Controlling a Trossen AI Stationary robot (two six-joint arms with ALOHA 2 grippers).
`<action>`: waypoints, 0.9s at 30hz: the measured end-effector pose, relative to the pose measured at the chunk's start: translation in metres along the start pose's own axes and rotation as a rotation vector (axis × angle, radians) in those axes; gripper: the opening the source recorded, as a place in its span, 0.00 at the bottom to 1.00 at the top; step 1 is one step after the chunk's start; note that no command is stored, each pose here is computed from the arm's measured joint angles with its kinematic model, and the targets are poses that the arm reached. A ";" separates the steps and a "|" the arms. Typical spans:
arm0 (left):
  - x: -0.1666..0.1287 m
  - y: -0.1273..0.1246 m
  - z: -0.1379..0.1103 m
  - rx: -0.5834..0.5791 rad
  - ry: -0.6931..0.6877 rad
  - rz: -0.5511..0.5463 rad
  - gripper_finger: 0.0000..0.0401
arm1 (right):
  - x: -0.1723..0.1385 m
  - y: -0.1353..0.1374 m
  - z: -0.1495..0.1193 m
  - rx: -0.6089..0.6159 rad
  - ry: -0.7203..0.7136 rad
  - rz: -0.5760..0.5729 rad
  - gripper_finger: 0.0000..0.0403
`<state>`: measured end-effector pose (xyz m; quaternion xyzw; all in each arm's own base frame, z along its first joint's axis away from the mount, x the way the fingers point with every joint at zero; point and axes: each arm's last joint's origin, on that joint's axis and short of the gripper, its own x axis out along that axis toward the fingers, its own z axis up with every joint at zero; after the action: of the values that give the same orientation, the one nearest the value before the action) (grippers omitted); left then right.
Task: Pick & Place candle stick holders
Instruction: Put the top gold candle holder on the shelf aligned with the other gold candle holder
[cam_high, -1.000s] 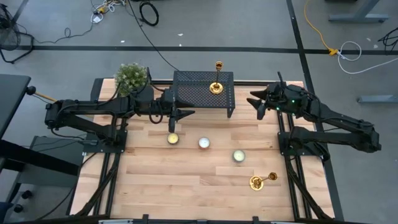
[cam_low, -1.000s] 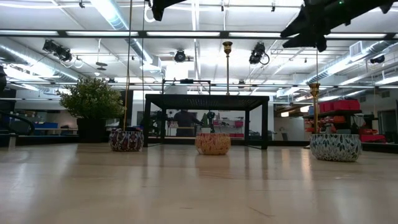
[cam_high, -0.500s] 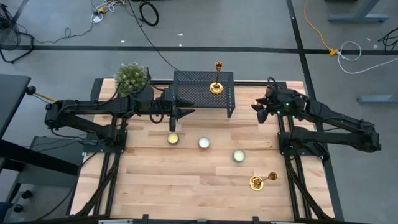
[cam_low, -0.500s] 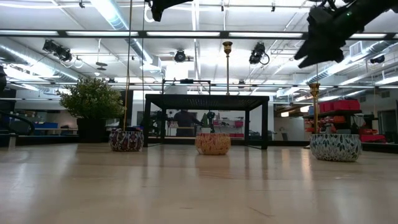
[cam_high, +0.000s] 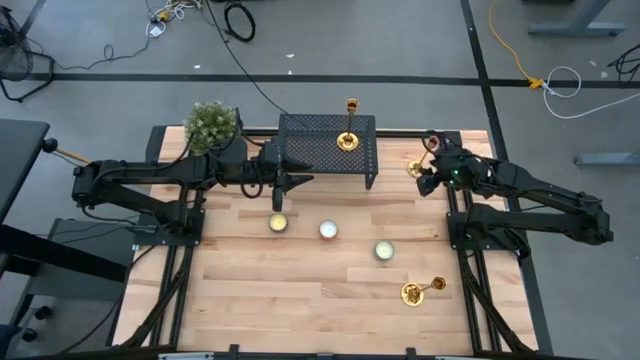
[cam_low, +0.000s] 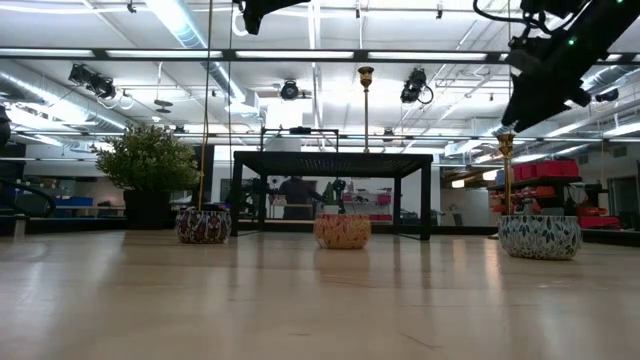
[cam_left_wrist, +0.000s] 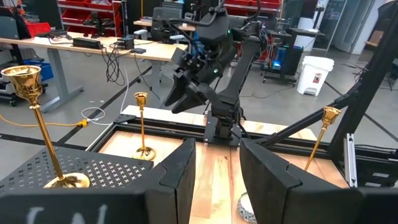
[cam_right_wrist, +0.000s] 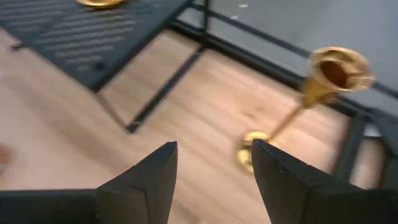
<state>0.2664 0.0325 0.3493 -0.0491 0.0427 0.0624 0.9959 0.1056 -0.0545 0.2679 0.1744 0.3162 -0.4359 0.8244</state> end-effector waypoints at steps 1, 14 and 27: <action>0.000 0.000 0.000 0.000 0.000 0.000 0.32 | 0.000 -0.001 0.000 -0.001 -0.007 -0.028 0.52; 0.000 0.000 0.000 0.002 0.000 0.001 0.32 | 0.004 -0.007 0.000 -0.082 -0.098 -0.267 0.52; 0.000 0.000 0.000 0.002 -0.001 0.008 0.32 | 0.029 -0.002 -0.018 0.015 -0.118 -0.236 0.52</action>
<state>0.2663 0.0327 0.3493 -0.0477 0.0426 0.0664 0.9957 0.1094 -0.0631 0.2347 0.1162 0.2822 -0.5416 0.7833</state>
